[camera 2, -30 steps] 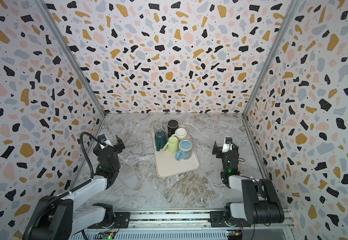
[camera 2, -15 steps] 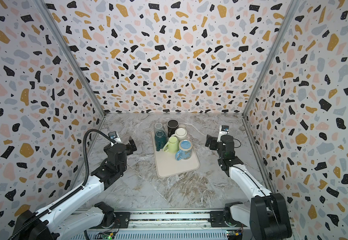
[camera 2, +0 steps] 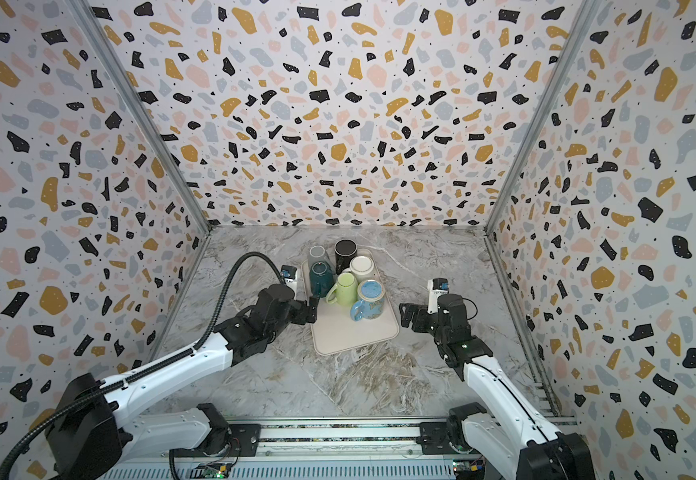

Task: Turn the mug right side up
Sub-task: Pick up the mug from the tray.

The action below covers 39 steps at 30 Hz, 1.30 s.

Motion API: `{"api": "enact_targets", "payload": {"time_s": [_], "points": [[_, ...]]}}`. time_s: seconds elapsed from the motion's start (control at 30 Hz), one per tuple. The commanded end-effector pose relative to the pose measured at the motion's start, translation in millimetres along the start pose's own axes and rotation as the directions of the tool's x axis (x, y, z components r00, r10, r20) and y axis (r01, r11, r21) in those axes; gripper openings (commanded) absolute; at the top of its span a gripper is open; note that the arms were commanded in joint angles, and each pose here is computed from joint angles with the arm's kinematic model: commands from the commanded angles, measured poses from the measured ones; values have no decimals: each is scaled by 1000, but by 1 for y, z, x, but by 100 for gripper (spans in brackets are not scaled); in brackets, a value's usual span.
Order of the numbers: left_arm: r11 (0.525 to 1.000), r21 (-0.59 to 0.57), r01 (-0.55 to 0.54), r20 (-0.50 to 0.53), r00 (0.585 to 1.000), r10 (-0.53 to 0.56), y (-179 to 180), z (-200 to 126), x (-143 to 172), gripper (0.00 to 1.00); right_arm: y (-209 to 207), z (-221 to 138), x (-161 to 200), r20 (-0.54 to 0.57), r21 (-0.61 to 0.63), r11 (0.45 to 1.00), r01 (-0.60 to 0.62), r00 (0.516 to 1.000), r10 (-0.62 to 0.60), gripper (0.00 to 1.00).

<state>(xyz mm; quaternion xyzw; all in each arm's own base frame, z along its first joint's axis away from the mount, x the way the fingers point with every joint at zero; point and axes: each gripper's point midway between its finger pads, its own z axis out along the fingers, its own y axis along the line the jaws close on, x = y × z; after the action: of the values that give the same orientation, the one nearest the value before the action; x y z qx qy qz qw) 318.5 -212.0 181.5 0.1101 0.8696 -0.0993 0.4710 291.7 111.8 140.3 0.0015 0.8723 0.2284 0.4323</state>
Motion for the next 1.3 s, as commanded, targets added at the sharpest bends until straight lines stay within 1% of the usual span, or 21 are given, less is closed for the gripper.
{"api": "enact_targets", "payload": {"time_s": [0.0,0.17,0.3,0.43,0.67,0.83,0.93,1.27], "points": [[991,119,-69,-39,997,74,-35,10,-2,95,16,-8,13,-50,-93,995,-23,999,18,99],[970,215,-111,-72,989,129,-74,27,2,92,20,-12,24,-77,-123,992,-38,997,29,99],[960,242,-143,-88,982,169,-96,39,5,91,26,-17,29,-68,-170,984,-45,997,34,99],[952,261,-158,-109,975,191,-110,50,12,89,22,-20,31,-66,-148,988,-44,997,34,99],[943,281,-176,-140,965,221,-125,64,25,87,17,-24,36,-64,-128,991,-47,997,39,99],[940,295,-174,-141,964,223,-134,69,29,82,14,-24,38,-57,-115,992,-52,997,45,99],[940,296,-169,-154,963,222,-139,74,32,78,12,-24,39,-61,-107,993,-56,997,49,99],[940,291,-177,-152,962,228,-148,79,36,72,4,-24,44,-72,-73,995,-63,996,58,99]]}}
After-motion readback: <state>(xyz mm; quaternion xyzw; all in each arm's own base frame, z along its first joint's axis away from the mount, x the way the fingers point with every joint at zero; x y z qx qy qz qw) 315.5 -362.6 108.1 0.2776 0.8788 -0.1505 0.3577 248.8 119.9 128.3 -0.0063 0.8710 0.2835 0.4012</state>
